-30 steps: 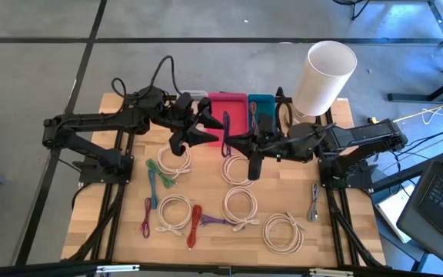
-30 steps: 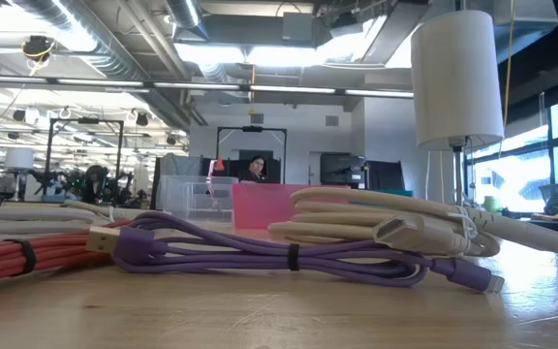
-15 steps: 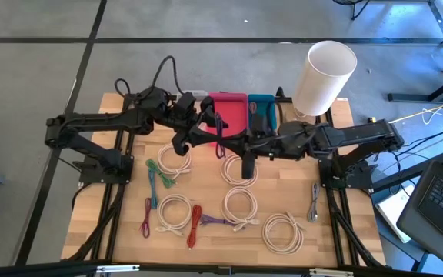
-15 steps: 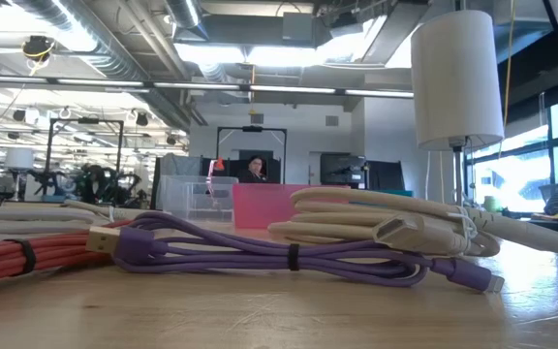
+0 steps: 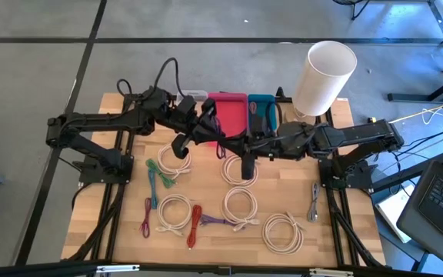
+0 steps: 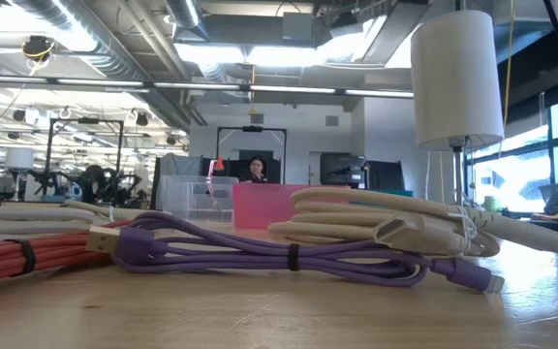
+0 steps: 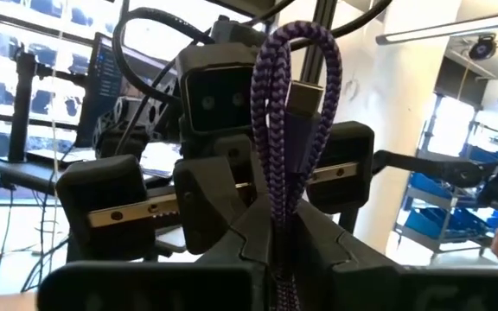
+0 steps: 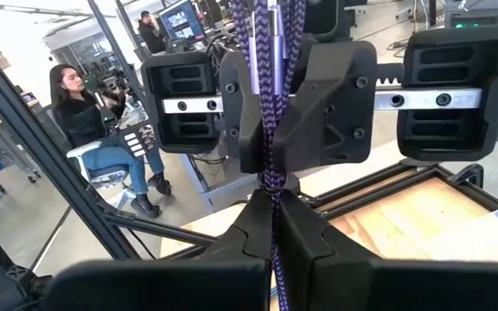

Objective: Pick & Place USB Port
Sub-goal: Put the purple and black USB cable into the transparent bin

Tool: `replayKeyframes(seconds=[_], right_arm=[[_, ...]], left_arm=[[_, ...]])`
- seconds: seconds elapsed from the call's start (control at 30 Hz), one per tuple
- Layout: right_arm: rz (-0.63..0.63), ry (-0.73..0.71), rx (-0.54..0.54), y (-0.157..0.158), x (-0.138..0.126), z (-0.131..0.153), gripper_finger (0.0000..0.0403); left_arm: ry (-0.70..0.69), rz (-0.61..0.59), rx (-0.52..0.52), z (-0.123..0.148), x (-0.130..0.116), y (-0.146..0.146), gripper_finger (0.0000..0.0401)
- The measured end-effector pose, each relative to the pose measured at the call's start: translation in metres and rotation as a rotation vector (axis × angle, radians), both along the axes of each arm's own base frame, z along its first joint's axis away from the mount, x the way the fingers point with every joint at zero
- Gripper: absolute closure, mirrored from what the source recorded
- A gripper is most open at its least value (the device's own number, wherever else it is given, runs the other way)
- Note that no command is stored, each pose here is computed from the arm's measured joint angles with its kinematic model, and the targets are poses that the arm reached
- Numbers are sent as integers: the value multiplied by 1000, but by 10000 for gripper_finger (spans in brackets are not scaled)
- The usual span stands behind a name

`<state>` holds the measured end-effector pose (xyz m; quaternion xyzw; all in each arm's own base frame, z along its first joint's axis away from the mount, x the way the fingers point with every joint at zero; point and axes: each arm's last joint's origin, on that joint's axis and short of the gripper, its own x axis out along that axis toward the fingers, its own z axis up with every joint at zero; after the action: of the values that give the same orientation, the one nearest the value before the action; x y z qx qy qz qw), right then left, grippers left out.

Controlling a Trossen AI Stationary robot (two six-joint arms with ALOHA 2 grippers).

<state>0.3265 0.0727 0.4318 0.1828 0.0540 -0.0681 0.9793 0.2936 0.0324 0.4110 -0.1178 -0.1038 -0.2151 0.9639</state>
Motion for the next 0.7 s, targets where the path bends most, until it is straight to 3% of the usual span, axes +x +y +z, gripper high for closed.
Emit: replayKeyframes(seconds=[0.13, 0.33, 0.43, 0.57, 0.7], right_arm=[[0, -6, -7, 0, 0, 1, 374], [10, 11, -53, 0, -1, 0, 259], [2, 105, -60, -3, -12, 6, 211], [-162, 342, 32, -14, -51, 23, 181], [-334, 515, 94, -14, -90, 31, 182]], left_arm=[[-5, 1, 5, 0, 0, 0, 387], [-8, -24, 11, 1, -2, -1, 387], [11, -46, 4, 4, -8, 4, 387], [71, 20, 5, 15, -38, 13, 387], [153, 171, 28, 24, -83, 17, 387]])
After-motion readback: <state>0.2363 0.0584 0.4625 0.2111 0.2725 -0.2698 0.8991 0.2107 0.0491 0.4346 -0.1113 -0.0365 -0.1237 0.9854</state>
